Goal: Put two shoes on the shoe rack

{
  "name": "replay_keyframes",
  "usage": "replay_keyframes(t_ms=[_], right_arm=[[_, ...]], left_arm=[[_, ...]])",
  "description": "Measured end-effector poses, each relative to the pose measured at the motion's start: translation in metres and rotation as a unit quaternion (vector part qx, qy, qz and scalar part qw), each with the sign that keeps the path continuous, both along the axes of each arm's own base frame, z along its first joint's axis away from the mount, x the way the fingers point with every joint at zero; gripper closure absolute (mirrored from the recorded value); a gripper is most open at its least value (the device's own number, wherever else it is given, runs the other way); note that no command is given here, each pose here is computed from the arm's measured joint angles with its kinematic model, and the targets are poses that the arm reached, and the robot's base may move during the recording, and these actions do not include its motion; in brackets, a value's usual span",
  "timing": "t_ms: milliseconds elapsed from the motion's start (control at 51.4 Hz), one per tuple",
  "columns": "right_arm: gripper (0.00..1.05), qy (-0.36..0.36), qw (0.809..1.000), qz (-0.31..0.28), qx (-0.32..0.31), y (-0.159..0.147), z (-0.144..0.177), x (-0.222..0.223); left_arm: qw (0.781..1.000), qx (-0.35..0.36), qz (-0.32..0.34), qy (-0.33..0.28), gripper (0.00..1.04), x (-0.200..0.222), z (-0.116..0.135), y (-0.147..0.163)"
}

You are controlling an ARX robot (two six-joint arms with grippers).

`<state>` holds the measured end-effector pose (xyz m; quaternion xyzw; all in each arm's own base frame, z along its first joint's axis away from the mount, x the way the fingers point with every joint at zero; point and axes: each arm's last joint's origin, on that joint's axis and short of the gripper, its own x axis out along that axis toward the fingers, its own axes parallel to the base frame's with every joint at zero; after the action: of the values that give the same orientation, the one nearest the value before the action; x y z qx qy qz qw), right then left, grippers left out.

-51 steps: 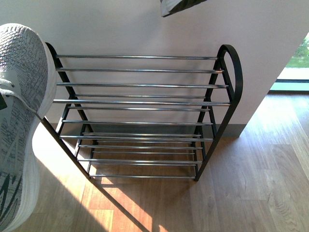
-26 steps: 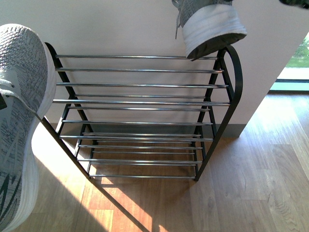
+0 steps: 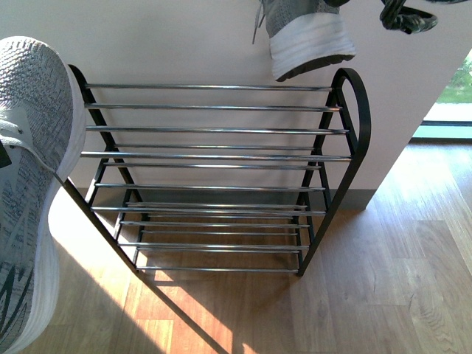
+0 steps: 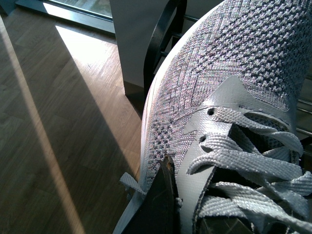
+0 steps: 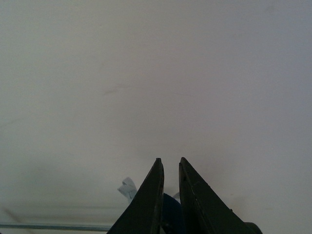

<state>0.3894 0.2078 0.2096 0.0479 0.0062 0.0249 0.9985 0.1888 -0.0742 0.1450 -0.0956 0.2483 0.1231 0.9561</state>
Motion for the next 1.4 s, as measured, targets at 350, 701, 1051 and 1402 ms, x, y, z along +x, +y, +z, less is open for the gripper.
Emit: replay_keyframes(t_ms=[350,701,1051,1402], right_arm=[[0.95,0.033,0.998,-0.01,-0.053,-0.013,-0.039,-0.003],[0.95,0.067,0.993,0.002,-0.094,-0.017,-0.071,-0.009],[0.95,0.168,0.984,-0.011,-0.053,-0.006,-0.085,-0.007],[0.95,0.22,0.974,-0.02,0.042,0.012,-0.083,-0.013]], left_arm=[[1.0,0.0,0.0,0.0,1.03,0.0,0.0,0.0],[1.0,0.0,0.0,0.0,1.03,0.0,0.0,0.0],[1.0,0.0,0.0,0.0,1.03,0.0,0.0,0.0],[1.0,0.0,0.0,0.0,1.03,0.0,0.0,0.0]])
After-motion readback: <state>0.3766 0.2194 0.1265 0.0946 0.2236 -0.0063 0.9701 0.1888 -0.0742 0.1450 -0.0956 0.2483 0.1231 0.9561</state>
